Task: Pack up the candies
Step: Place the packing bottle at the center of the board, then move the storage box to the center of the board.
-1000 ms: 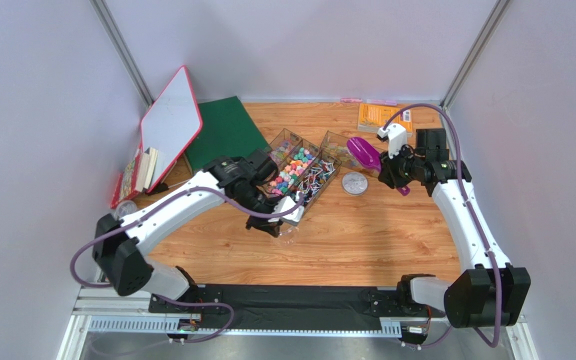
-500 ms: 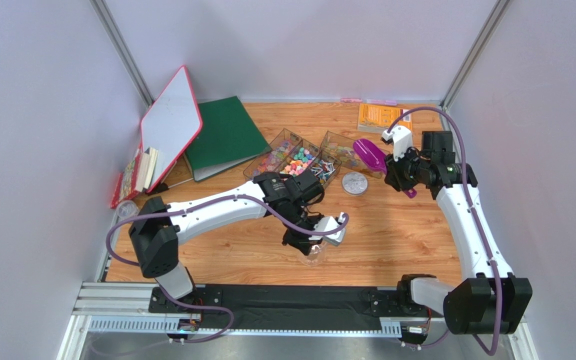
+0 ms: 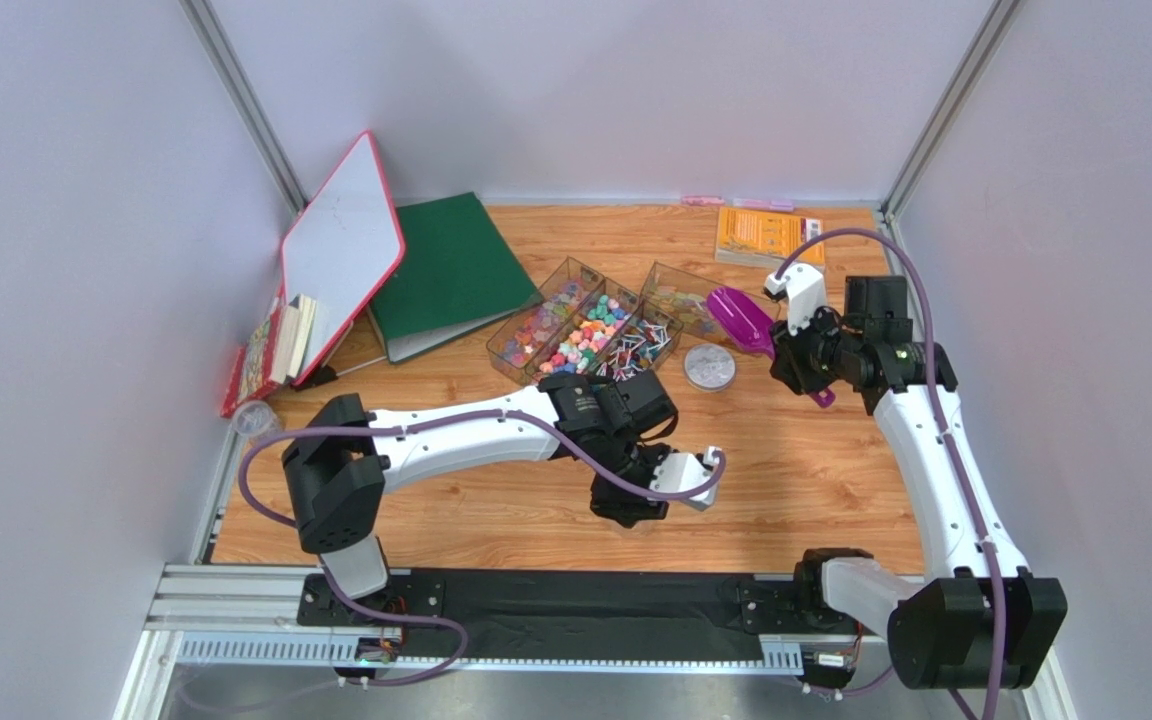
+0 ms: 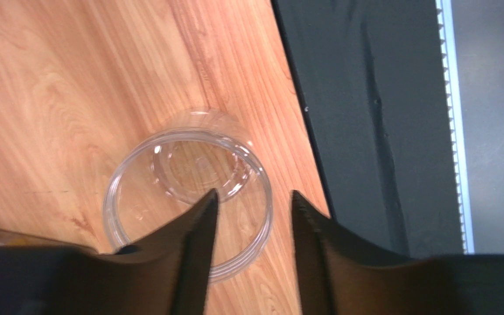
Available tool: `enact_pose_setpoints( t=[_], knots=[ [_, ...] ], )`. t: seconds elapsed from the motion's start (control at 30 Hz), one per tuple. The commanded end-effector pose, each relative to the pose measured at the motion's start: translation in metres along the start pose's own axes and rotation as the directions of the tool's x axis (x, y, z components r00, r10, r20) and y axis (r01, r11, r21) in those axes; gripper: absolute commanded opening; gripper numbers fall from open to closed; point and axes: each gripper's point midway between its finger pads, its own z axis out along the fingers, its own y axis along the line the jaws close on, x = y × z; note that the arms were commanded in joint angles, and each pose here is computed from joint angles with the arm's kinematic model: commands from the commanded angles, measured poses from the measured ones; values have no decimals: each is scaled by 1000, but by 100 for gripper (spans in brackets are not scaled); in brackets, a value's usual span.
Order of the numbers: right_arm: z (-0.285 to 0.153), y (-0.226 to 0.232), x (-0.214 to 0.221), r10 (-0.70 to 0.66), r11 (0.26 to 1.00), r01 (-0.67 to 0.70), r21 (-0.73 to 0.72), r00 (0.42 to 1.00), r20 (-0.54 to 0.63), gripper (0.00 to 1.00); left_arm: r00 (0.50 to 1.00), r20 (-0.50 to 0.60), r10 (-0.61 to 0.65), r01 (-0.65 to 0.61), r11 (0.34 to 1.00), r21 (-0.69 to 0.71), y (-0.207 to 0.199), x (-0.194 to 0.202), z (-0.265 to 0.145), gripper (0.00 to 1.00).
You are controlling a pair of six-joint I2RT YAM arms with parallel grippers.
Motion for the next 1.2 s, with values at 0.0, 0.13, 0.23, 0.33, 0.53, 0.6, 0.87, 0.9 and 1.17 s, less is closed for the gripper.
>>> enact_pose_setpoints(
  t=[0.0,0.13,0.23,0.33,0.53,0.6,0.87,0.9,1.17],
  knots=[
    [-7,-2,-7,-10,1000,9,29,999,43,0,998,57,34,-29,996,-87,6,-18,-22,56],
    [-20,-2,-18,-53,998,50,37,996,75,0,992,92,84,-63,975,-215,21,-38,-67,57],
    [-33,-4,-30,-160,987,158,38,983,92,0,988,140,64,0,909,-417,67,-44,-130,57],
    [-41,-17,-42,-265,963,260,73,962,70,0,985,171,-21,115,819,-562,120,-17,-179,57],
    [-45,-51,-65,-373,915,363,174,927,28,0,982,54,-179,171,746,-644,186,35,-175,55],
    [-41,-58,-66,-370,914,363,184,929,4,0,966,26,-256,212,737,-642,205,50,-153,54],
    [-41,-64,-64,-501,851,502,157,864,-48,0,926,67,-371,325,694,-643,252,69,-127,53],
    [-40,-64,-62,-511,845,513,152,858,-54,0,919,70,-389,341,691,-637,255,73,-122,53],
    [-36,-59,-56,-525,842,528,111,849,-58,0,885,91,-456,413,681,-605,270,86,-88,55]
  ],
)
